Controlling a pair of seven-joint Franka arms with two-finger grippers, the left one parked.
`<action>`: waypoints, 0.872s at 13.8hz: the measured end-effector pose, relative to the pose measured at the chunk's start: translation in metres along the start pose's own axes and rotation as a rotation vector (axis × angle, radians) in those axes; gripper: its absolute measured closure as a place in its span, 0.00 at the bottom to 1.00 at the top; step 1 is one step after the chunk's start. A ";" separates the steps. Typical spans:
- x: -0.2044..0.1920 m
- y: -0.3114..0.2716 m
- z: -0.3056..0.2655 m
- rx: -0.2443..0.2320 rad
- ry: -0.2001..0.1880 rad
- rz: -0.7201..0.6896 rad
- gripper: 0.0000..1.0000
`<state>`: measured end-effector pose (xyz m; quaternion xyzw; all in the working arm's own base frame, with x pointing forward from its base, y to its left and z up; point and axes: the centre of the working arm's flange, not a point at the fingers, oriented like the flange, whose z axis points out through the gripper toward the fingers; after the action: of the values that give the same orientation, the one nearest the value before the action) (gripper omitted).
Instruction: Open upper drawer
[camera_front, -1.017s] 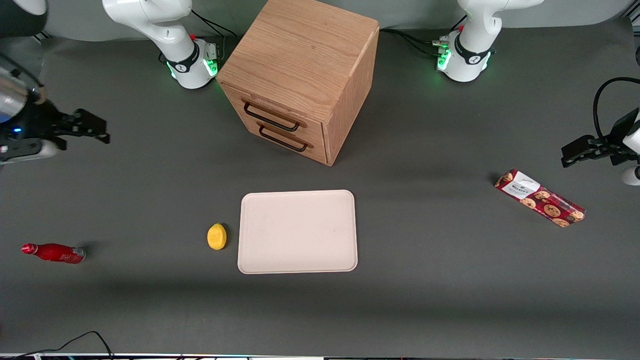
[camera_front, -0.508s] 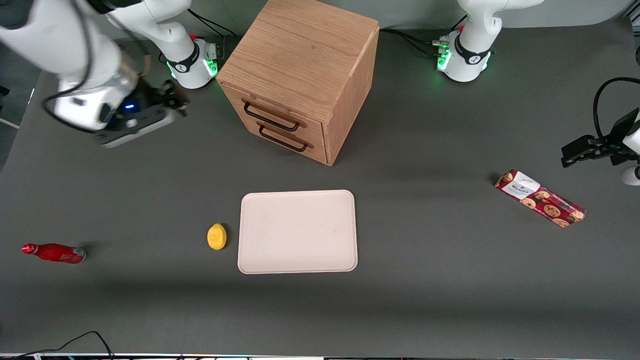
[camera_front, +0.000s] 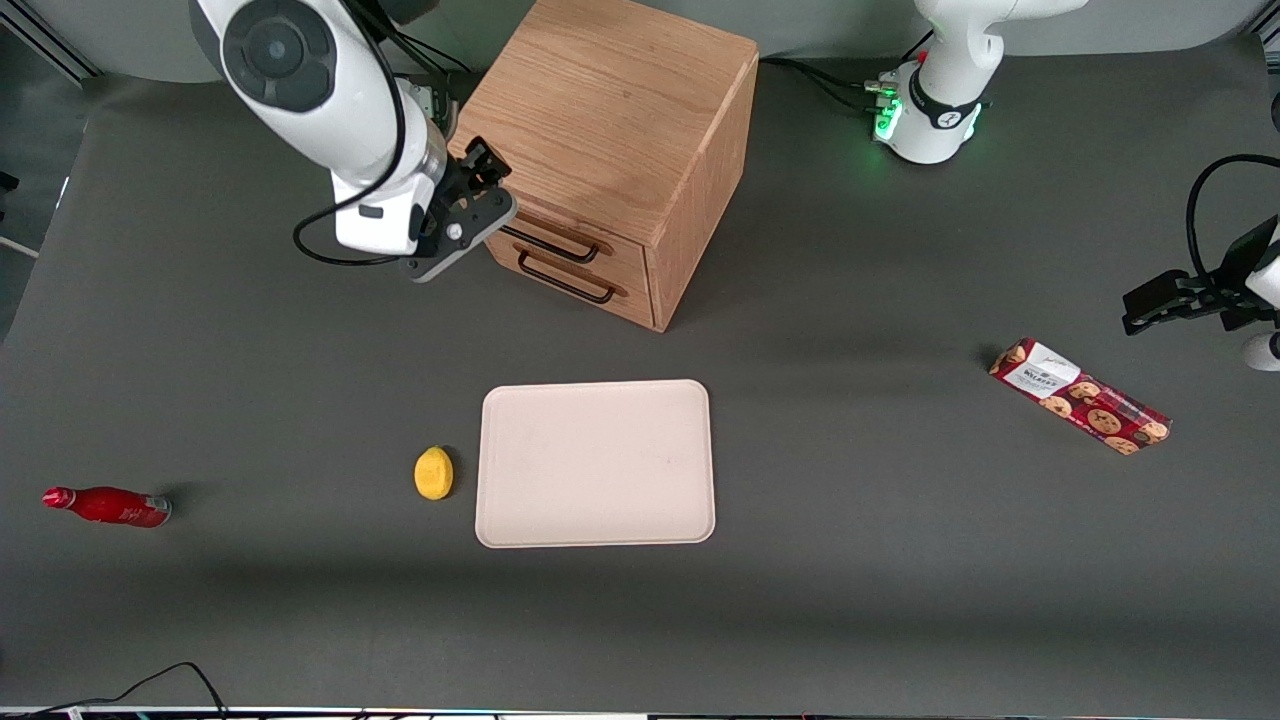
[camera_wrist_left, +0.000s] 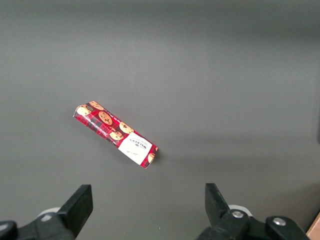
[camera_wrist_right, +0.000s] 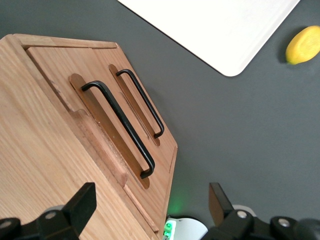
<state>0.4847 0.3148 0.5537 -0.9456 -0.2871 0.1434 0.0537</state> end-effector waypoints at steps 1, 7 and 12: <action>0.003 0.001 0.004 0.046 -0.005 0.004 0.00; 0.028 0.016 0.038 0.169 -0.063 0.040 0.00; 0.049 0.024 0.084 0.179 -0.143 0.007 0.00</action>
<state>0.5110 0.3242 0.4572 -0.9253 -0.2731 0.2357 0.1168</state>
